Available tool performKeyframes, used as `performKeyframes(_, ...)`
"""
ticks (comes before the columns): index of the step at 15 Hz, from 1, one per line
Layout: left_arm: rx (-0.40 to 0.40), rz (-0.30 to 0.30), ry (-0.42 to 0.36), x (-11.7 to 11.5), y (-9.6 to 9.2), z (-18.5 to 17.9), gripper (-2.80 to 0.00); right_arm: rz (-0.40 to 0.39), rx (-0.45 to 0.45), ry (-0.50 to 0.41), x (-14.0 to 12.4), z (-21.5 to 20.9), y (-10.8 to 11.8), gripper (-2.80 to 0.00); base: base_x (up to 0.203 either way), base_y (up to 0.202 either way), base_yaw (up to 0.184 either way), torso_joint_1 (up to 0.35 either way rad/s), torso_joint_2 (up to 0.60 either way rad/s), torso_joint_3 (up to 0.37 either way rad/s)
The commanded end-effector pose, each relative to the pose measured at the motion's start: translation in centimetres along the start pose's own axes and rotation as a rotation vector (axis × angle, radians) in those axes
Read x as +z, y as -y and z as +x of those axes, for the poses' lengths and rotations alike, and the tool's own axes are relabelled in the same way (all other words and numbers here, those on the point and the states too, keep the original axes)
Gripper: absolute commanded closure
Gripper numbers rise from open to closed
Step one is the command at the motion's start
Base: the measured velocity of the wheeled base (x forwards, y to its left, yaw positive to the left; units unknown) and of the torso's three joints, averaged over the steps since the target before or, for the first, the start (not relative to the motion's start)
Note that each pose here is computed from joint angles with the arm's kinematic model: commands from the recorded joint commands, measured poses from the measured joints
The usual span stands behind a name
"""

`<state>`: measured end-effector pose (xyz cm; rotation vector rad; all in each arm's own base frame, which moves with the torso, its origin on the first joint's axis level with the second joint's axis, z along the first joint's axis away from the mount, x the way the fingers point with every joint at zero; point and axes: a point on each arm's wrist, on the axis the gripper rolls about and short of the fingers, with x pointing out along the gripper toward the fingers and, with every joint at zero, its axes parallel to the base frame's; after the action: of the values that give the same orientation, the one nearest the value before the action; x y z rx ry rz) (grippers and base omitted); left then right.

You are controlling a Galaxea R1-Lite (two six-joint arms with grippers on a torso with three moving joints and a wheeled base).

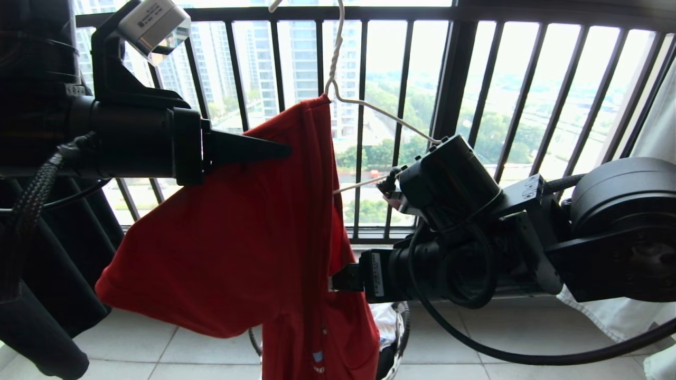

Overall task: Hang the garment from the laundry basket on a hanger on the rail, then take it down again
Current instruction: Hang the clothes on the clothes rack

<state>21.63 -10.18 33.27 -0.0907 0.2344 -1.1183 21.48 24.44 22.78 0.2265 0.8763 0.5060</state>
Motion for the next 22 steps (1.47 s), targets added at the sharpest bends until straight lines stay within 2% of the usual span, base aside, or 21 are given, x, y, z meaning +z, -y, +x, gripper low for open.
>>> performKeyframes(1,-0.004,-0.003,0.002,0.0,0.1,-0.1,0.00,0.003,-0.035,-0.012,-0.1,1.6,0.0,-2.80,0.000,0.000,0.000,0.000,0.00,0.000)
performKeyframes(4,-0.004,0.000,0.006,0.0,0.4,-0.4,0.00,0.005,-0.137,0.033,0.0,3.4,0.2,-2.80,0.000,0.000,0.000,0.000,0.00,0.000)
performKeyframes(8,-0.004,0.004,0.008,0.0,0.5,-0.6,0.00,0.040,-0.199,0.163,1.5,3.6,1.1,-2.80,0.000,0.000,0.000,0.000,0.00,0.000)
performKeyframes(12,-0.005,0.003,0.008,0.0,0.5,-0.6,0.00,0.042,-0.263,0.228,2.0,3.3,1.3,-2.80,0.000,0.000,0.000,0.000,0.00,0.000)
performKeyframes(16,-0.006,0.002,0.006,0.0,0.5,-0.5,0.00,0.035,-0.258,0.278,2.4,2.4,1.1,-2.80,0.000,0.000,0.000,0.000,0.00,0.000)
performKeyframes(18,-0.006,0.000,0.004,-0.1,0.4,-0.4,0.00,0.021,-0.245,0.273,2.0,2.5,0.7,-2.80,0.000,0.000,0.000,0.000,0.00,0.000)
performKeyframes(22,-0.006,0.004,0.008,0.0,0.5,-0.6,0.00,-0.024,-0.284,0.209,1.1,5.3,0.9,-2.80,0.000,0.000,0.000,0.000,0.00,0.000)
